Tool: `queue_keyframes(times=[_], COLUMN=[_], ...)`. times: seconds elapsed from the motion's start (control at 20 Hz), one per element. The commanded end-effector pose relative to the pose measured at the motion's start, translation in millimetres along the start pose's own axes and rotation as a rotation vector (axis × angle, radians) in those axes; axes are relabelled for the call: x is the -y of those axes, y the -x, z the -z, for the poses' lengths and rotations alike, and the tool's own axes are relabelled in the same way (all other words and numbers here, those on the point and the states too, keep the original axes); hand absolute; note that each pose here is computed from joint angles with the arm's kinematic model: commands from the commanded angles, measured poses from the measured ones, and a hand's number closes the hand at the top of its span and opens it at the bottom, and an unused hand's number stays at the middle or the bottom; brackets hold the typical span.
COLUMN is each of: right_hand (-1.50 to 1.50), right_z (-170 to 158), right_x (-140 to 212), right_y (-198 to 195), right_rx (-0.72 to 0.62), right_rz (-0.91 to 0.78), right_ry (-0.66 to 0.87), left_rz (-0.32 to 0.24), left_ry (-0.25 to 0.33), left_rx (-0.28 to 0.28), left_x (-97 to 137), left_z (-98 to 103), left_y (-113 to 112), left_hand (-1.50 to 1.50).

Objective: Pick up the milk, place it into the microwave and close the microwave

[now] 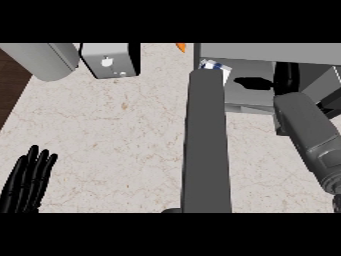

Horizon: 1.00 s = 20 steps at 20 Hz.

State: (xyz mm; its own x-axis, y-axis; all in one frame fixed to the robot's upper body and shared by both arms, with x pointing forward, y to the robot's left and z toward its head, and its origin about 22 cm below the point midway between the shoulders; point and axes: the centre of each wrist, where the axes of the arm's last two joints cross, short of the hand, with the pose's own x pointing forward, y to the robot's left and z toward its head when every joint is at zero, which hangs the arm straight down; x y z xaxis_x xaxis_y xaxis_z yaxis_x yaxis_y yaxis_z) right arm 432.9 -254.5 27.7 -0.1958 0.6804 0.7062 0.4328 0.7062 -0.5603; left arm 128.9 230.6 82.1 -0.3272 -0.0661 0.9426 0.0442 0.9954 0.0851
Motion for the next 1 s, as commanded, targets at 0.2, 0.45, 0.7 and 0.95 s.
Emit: queue_keyframes(times=[0.2, 0.45, 0.7, 0.95], right_hand=[-1.50, -1.50, -1.50, -1.50], right_z=[3, -14, -37, -76], right_x=[18, 24, 25, 2], right_y=[13, 34, 54, 65], right_rx=[-0.001, -0.030, -0.057, -0.074], right_rz=[0.172, 0.260, 0.298, 0.436], right_ry=[-0.059, -0.074, -0.099, -0.214], left_rz=[0.021, 0.001, -0.007, -0.022], left_ry=[-0.007, -0.025, -0.011, 0.013], left_rx=[-0.017, -0.011, 0.009, -0.010], left_x=[-4, 3, 6, 4], left_z=[-11, -4, -5, -7], left_y=[-8, -13, -5, -5], left_hand=[-1.50, -1.50, -1.50, -1.50])
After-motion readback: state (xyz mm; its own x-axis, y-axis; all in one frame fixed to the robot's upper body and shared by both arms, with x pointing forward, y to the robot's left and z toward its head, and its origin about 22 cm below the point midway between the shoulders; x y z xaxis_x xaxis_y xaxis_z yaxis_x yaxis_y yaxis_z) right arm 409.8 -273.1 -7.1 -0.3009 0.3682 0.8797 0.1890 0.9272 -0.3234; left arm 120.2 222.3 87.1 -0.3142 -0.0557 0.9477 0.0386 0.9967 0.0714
